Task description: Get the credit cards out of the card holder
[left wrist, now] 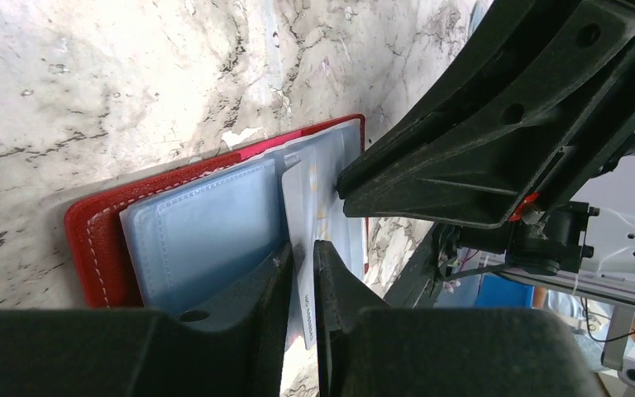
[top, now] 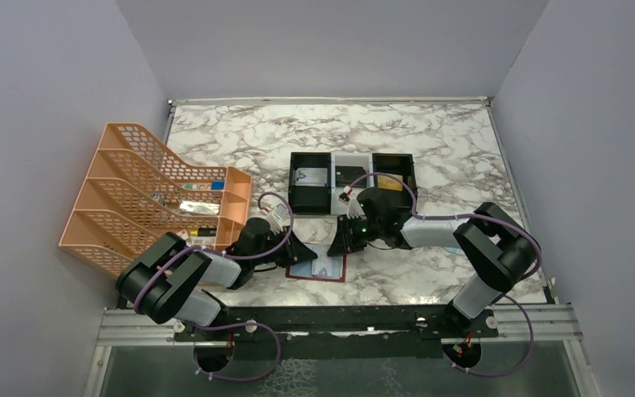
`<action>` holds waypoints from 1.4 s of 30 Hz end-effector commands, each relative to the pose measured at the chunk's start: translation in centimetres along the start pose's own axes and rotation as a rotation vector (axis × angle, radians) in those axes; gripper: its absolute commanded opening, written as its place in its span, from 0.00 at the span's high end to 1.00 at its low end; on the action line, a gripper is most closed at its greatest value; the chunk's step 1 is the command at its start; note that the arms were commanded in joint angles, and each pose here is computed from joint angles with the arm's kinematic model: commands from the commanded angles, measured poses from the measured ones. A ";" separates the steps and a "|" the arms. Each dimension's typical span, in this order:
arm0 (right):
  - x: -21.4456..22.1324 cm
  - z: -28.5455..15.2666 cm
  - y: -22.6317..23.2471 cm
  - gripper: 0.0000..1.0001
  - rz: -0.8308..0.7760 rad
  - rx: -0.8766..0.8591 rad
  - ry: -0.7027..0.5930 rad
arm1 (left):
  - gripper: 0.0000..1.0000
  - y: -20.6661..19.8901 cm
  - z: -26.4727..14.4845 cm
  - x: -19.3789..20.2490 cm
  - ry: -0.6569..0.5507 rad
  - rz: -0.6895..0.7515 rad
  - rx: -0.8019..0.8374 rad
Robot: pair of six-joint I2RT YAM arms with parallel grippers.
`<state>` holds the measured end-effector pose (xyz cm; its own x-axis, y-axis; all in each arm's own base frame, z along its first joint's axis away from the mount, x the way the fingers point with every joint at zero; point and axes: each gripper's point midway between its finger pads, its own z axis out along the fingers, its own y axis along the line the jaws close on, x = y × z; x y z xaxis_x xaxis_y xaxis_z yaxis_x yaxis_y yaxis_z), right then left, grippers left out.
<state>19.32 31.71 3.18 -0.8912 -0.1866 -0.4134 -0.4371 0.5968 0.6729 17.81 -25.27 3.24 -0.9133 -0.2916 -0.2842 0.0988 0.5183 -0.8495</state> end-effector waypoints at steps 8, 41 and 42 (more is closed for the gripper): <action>3.7 0.5 -5.0 0.87 0.108 0.210 0.048 | 0.80 -1.1 -0.3 0.1 0.021 0.024 0.046; -0.9 -1.3 3.6 0.79 -0.069 -0.051 -0.034 | 1.00 0.2 -1.9 -0.4 -0.034 0.045 -0.075; -0.5 -1.0 3.8 0.79 -0.064 -0.059 -0.020 | 0.99 0.1 -1.9 -0.5 -0.035 0.046 -0.073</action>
<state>19.20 31.35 4.74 -0.8767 -0.1796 -0.4463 -0.4536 0.6179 0.6423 17.30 -23.64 4.27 -0.8940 -0.3066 -0.3266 0.1028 0.5692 -0.8158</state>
